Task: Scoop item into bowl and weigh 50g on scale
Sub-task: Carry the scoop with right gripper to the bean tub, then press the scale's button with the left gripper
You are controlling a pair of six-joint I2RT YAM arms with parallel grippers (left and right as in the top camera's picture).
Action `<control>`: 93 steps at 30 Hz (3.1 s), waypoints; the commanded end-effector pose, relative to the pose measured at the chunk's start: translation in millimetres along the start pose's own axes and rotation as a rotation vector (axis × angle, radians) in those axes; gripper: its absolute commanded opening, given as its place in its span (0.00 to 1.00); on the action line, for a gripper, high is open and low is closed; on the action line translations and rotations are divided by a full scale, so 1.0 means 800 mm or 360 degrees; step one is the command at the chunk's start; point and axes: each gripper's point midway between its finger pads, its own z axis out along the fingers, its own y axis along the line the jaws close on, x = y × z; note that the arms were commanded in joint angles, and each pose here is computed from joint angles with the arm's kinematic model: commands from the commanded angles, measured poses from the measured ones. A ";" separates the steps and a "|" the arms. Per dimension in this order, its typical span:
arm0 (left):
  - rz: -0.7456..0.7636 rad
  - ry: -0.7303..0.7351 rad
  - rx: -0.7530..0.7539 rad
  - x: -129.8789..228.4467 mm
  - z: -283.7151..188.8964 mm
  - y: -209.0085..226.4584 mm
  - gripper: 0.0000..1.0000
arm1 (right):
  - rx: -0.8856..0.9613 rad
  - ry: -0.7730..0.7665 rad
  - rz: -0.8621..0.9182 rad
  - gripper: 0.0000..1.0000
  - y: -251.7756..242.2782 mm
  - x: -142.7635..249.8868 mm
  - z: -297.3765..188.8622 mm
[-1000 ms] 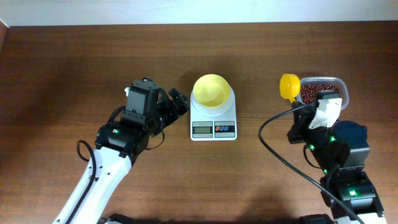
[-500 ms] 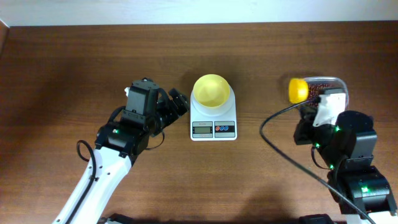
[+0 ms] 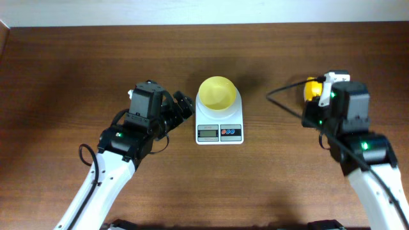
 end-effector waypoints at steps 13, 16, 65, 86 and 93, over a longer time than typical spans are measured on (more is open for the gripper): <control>0.0022 -0.0041 0.0008 -0.008 -0.006 -0.003 0.99 | 0.0323 0.0122 0.0145 0.04 -0.075 -0.010 0.004; 0.0024 -0.0030 0.0017 -0.006 -0.006 -0.004 0.71 | 0.0211 0.0134 0.0134 0.04 -0.060 -0.009 0.005; 0.1965 0.0388 0.0255 0.162 0.132 -0.053 0.00 | 0.0031 0.0167 0.0535 0.04 -0.033 -0.004 0.005; 0.2131 0.0325 -0.0118 0.161 0.190 -0.009 0.00 | 0.0024 0.0128 0.0405 0.04 -0.034 -0.012 0.006; 0.2134 0.0316 -0.0127 0.162 0.199 -0.006 0.00 | 0.0022 0.0116 0.0406 0.04 -0.034 -0.014 0.007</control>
